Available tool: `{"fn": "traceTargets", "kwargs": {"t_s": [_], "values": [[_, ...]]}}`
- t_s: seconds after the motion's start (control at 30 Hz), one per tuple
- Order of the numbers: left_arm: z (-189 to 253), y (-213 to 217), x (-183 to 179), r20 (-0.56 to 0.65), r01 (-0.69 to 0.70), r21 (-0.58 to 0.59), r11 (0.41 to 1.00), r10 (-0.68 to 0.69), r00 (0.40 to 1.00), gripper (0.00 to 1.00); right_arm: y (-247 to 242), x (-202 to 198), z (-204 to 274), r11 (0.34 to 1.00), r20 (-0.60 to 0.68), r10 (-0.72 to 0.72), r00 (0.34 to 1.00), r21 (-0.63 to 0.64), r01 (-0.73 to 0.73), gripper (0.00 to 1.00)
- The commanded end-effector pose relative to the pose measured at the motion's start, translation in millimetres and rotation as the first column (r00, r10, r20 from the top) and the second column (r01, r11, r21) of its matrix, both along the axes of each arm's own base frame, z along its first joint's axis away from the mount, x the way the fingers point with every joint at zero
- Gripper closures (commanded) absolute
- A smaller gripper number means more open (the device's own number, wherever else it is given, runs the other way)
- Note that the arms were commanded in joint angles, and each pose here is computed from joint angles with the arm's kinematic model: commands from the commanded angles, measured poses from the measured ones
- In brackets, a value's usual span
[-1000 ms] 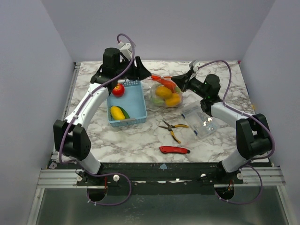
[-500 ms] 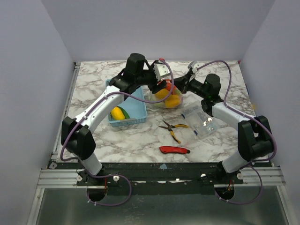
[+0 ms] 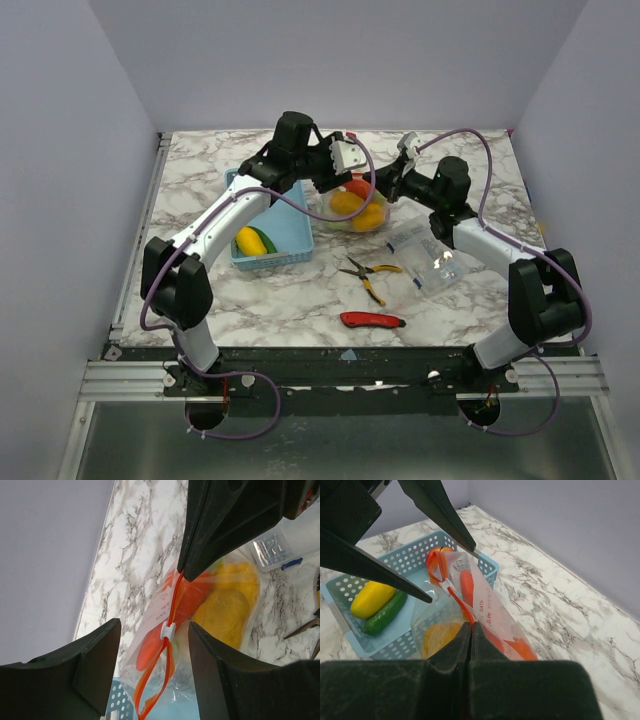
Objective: Place the food in the zip-top bag and seal the zipper
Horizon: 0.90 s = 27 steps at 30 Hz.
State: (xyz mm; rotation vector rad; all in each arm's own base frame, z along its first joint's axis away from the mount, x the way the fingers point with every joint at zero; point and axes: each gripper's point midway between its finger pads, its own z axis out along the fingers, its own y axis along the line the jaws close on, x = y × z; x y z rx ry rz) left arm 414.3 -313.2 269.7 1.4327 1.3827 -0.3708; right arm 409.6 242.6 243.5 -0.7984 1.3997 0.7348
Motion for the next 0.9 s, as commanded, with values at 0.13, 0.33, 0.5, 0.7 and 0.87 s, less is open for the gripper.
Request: {"fn": "traceTargets", "kwargs": {"t_s": [0.13,0.33,0.5,0.7,0.87], "values": [[-19,-5,1,-0.065,0.047,0.059,0.997,-0.043,0.997,0.59,2,-5,21,1.000,0.052,0.014,0.999,0.002,-0.014,1.00],[-15,-2,5,-0.041,0.017,0.055,0.998,-0.015,0.999,0.89,0,-3,22,1.000,0.052,-0.007,0.999,0.002,0.007,1.00],[-9,10,9,-0.018,-0.060,0.063,0.996,0.061,0.998,1.00,-14,12,25,0.991,0.030,-0.135,0.990,0.031,0.134,1.00],[-1,23,1,-0.052,-0.111,0.057,0.992,0.114,0.992,1.00,-53,41,27,0.913,0.027,-0.407,0.913,0.046,0.405,1.00],[3,31,-8,-0.072,-0.140,0.038,0.989,0.142,0.987,1.00,-83,54,27,0.825,0.033,-0.565,0.825,0.028,0.564,1.00]]}}
